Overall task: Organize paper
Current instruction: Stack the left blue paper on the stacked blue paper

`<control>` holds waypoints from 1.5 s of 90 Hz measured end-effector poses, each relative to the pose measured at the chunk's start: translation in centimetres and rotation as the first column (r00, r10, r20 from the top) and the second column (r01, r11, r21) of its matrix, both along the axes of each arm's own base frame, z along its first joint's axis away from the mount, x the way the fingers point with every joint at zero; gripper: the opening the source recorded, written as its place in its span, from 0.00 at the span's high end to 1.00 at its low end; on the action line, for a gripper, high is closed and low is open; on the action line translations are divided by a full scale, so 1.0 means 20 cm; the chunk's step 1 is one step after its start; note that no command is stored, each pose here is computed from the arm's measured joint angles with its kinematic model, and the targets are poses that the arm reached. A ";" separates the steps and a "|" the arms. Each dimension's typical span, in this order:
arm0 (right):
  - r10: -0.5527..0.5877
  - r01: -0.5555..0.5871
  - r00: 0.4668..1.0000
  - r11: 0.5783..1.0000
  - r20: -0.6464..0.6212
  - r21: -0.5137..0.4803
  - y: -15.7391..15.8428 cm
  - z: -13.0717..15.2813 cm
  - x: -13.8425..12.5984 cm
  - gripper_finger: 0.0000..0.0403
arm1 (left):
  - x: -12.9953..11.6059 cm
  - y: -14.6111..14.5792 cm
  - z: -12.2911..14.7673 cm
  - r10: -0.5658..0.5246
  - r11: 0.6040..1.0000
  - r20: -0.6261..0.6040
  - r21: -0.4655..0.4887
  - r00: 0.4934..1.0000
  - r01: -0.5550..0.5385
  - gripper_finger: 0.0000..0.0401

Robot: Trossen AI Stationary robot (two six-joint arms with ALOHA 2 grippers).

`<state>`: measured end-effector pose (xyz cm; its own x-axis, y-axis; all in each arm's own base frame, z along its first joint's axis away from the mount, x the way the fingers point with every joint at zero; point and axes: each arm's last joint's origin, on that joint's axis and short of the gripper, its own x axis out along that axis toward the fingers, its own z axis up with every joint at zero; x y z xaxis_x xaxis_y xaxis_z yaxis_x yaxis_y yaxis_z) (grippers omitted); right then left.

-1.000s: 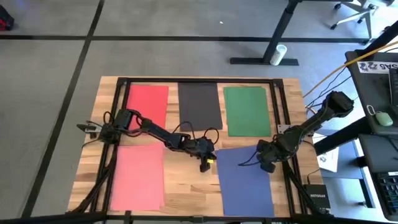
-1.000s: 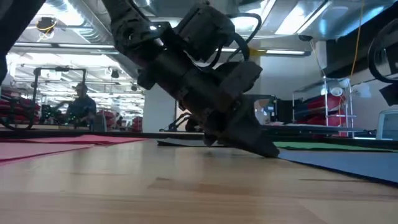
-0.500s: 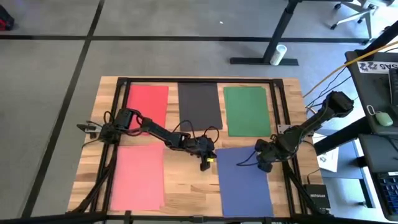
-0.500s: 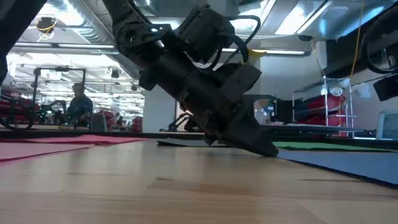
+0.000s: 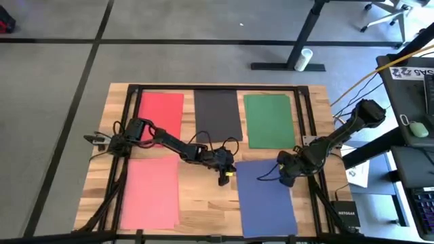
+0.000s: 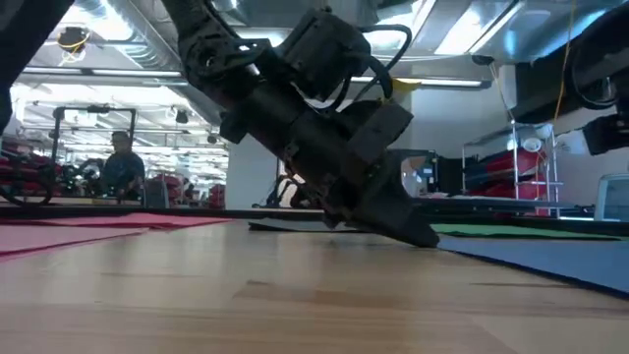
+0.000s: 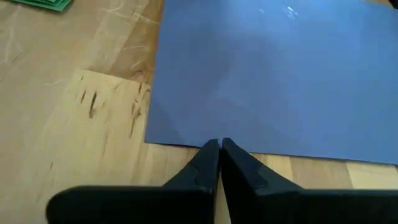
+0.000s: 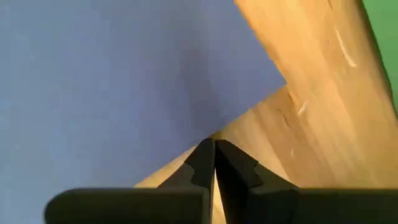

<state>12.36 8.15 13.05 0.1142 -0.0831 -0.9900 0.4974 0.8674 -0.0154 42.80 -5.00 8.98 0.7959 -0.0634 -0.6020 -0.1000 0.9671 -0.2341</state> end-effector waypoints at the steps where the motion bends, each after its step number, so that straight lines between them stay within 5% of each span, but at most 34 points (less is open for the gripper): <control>1: 0.000 0.000 1.000 1.000 0.001 -0.001 0.00 0.00 0.00 1.00 | 0.00 0.00 0.00 0.000 1.000 0.000 0.000 1.000 0.000 1.00; 69: 0.027 -0.027 1.000 0.994 -0.004 -0.106 0.02 0.16 0.05 1.00 | -0.04 -0.02 0.18 -0.035 0.999 -0.004 0.036 0.999 0.035 1.00; 98: 0.089 -0.073 0.993 0.979 -0.079 0.190 0.09 0.09 0.02 1.00 | -0.15 -0.25 0.14 -0.198 0.980 -0.180 -0.050 0.963 0.192 1.00; 135: 0.127 -0.088 0.986 0.945 -0.107 0.314 0.27 0.08 -0.11 1.00 | -0.20 -0.50 0.15 -0.404 0.894 -0.114 0.159 0.908 0.418 1.00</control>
<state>10.25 13.63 14.75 -0.0194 0.2330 -0.9723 0.4124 0.8878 0.2045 38.74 -15.06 12.05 0.6729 -0.2629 -0.6915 0.3048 0.9502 -0.0647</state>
